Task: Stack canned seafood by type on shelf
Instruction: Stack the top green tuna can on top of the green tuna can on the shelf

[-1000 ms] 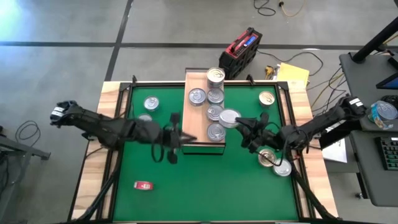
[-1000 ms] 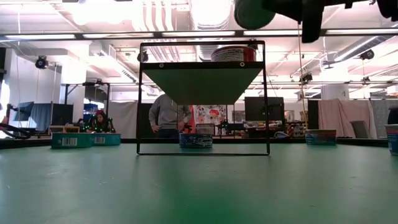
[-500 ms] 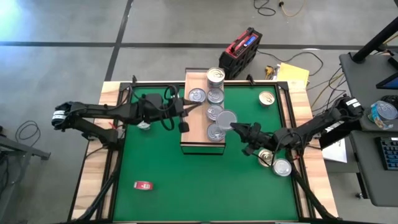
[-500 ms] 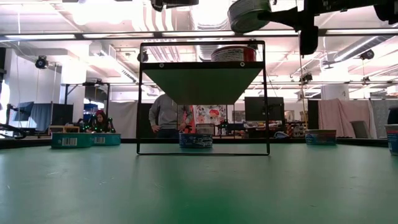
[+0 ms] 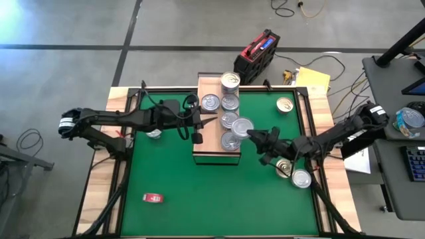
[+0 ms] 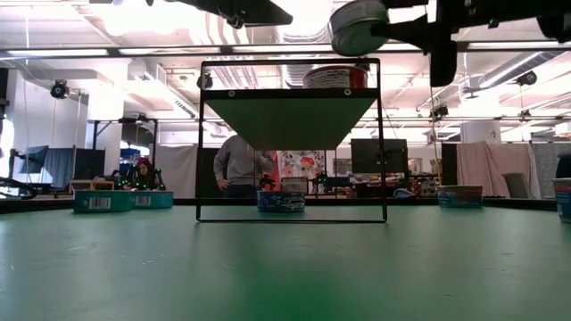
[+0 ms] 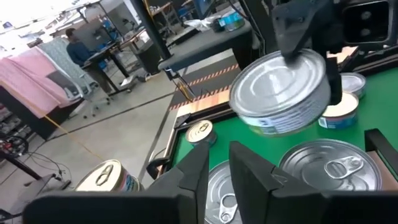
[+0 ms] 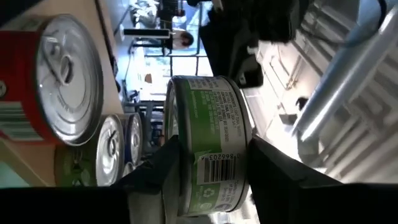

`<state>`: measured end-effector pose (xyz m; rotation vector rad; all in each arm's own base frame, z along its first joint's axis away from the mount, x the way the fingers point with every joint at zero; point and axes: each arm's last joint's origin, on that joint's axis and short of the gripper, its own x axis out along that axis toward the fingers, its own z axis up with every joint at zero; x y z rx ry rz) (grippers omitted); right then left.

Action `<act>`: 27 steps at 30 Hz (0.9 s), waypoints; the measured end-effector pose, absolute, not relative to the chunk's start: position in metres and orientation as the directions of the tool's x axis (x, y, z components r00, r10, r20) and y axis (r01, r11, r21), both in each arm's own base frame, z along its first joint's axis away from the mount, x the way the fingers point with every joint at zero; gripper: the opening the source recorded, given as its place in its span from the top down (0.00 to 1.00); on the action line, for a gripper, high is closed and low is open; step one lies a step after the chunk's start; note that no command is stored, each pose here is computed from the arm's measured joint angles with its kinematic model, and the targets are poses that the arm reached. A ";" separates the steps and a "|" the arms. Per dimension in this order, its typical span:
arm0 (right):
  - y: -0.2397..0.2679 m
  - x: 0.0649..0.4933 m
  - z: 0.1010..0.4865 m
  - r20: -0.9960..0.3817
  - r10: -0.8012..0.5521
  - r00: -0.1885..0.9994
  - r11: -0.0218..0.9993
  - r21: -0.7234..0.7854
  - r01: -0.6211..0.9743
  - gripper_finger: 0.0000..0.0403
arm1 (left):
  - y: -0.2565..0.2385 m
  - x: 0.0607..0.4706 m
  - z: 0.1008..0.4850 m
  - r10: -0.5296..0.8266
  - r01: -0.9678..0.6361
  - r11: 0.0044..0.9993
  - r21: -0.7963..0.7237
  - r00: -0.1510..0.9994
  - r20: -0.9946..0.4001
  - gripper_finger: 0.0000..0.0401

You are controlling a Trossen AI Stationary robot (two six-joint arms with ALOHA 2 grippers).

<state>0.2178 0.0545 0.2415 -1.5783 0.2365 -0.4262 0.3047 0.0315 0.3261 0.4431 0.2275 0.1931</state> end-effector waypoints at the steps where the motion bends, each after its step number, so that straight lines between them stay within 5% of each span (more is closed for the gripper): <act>1: 0.052 0.218 0.241 0.134 -0.403 0.905 -0.039 -0.991 0.129 0.66 | 0.032 0.305 0.326 0.234 -0.135 0.886 0.444 0.956 -0.175 0.87; 13: 0.015 0.212 0.223 0.196 -0.403 0.894 0.041 -0.972 0.232 0.66 | 0.032 0.304 0.324 0.236 -0.130 0.886 0.446 0.953 -0.191 0.85; 27: 0.009 0.236 0.215 0.142 -0.370 0.918 -0.018 -0.989 0.146 0.66 | 0.032 0.304 0.323 0.244 -0.132 0.886 0.444 0.948 -0.205 0.85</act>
